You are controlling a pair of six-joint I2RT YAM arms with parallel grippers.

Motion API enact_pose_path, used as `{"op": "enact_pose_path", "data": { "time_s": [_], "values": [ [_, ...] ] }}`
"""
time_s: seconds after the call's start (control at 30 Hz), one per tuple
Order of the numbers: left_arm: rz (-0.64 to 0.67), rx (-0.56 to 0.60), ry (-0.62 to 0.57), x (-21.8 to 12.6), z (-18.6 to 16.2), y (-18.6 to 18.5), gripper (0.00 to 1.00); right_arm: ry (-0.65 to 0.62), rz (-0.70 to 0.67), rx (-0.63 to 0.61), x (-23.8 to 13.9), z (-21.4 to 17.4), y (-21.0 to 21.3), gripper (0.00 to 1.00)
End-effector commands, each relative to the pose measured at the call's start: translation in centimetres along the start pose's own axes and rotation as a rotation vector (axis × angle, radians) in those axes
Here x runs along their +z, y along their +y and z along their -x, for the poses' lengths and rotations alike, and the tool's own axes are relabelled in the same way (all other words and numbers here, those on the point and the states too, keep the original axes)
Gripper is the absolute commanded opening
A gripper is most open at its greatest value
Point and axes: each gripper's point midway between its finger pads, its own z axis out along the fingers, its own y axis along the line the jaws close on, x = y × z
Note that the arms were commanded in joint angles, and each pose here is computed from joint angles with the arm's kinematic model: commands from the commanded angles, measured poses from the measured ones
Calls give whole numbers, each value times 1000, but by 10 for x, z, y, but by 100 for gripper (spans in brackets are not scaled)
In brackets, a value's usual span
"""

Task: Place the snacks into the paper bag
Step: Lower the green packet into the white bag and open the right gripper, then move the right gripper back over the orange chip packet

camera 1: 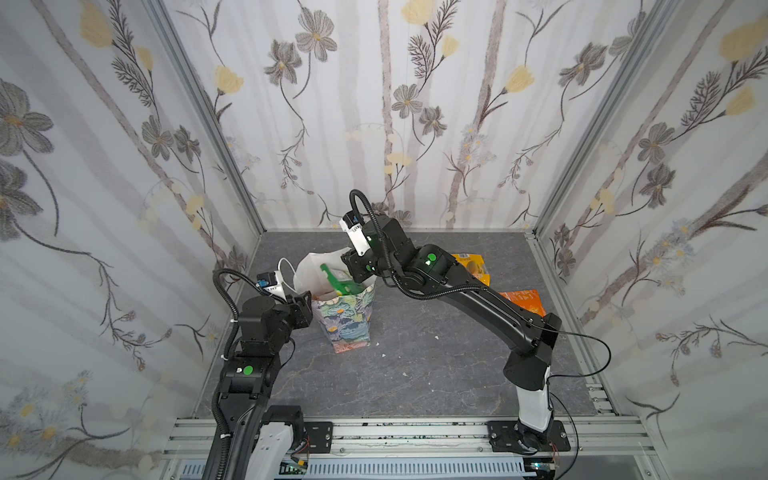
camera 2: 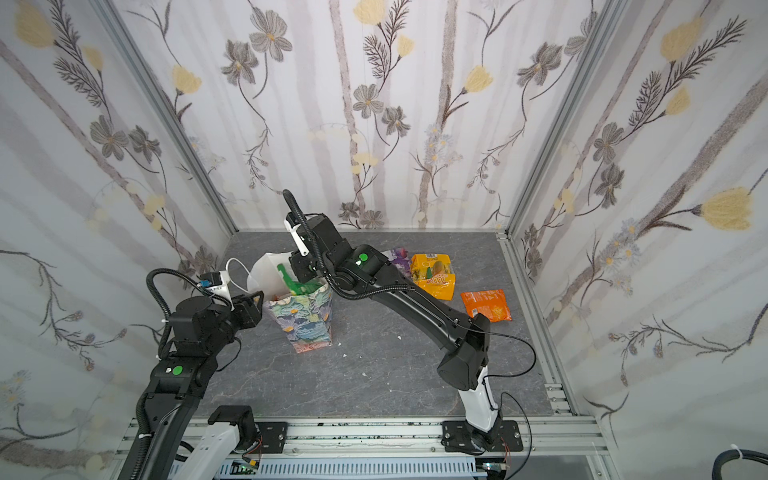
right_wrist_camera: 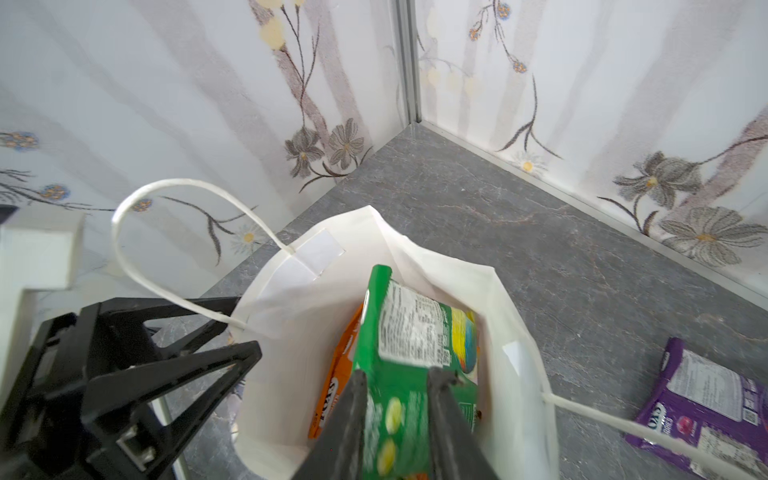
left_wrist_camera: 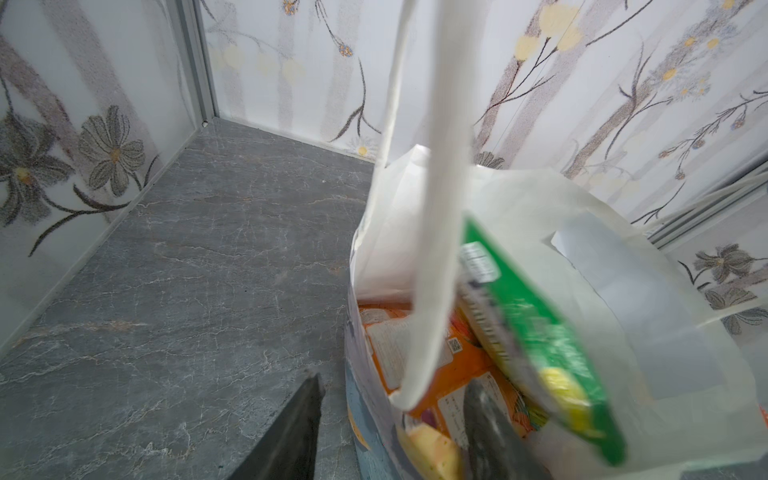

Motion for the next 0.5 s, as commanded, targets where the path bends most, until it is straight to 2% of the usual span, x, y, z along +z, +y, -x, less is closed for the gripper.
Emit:
{"op": "enact_pose_path", "data": {
  "time_s": [0.0, 0.1, 0.27, 0.47],
  "values": [
    [4, 11, -9, 1, 2, 1, 54, -52, 163, -3, -9, 17, 33, 31],
    [5, 11, -12, 0, 2, 1, 54, -51, 222, -12, -16, 18, 46, 34],
    [4, 11, -13, 0, 3, 0, 54, -33, 123, -41, -22, 14, 29, 33],
    [4, 11, -15, 0, 3, 0, 54, -25, 95, -55, -27, 13, 24, 31]
  ]
}}
